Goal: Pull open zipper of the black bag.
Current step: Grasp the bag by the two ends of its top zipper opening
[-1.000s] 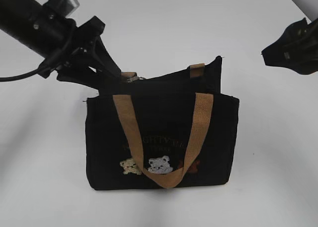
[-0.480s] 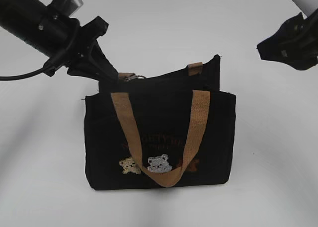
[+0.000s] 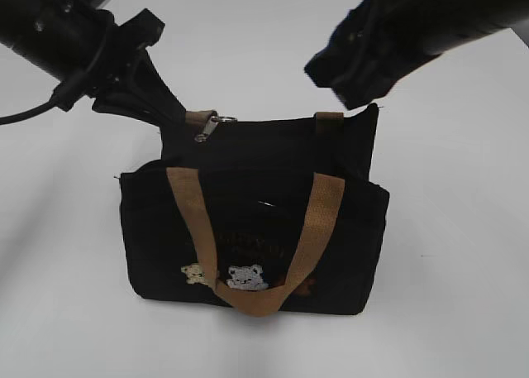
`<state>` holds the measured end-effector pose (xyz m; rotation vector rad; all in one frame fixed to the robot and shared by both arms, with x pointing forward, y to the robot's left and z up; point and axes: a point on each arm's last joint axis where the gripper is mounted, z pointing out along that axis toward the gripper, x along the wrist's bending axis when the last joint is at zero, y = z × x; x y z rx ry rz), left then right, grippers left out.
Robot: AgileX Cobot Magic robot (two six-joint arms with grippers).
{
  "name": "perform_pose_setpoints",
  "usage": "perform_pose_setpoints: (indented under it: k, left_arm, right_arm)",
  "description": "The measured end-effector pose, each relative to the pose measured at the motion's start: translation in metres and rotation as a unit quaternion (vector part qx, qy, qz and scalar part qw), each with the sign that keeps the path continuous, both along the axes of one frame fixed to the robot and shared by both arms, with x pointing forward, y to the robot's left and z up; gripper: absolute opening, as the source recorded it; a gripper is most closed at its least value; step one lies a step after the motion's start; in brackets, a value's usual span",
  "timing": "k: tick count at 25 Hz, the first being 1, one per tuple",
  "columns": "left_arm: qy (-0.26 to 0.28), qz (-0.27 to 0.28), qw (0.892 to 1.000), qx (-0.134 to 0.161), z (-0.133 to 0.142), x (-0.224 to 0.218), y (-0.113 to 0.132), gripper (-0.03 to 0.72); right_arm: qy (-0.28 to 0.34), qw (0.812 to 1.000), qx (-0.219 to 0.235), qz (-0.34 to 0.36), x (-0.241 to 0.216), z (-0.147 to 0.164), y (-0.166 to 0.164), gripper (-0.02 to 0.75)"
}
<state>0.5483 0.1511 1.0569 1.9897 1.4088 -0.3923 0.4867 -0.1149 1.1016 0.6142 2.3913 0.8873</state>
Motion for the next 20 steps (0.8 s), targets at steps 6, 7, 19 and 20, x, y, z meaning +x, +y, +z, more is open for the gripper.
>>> perform_pose_setpoints:
  k: [6, 7, 19, 20]
  left_arm:
    - [-0.004, -0.004, 1.000, 0.002, 0.002, -0.002, 0.001, -0.001]
    - [-0.003, -0.005, 1.000, 0.002, 0.002, -0.002, 0.001, -0.001]
    - [-0.002, -0.005, 1.000, -0.002, 0.003, -0.002, 0.000, -0.001]
    - [-0.002, -0.005, 1.000, -0.002, 0.003, -0.002, 0.000, -0.001]
  right_arm:
    - [-0.008, 0.992, -0.077, 0.100, 0.022, -0.025, 0.049, 0.323]
    - [-0.006, 0.991, -0.085, 0.107, 0.024, -0.029, 0.053, 0.319]
    - [-0.014, 0.978, -0.106, 0.178, 0.019, -0.039, 0.076, 0.316]
    - [-0.013, 0.977, -0.109, 0.180, 0.019, -0.041, 0.077, 0.316]
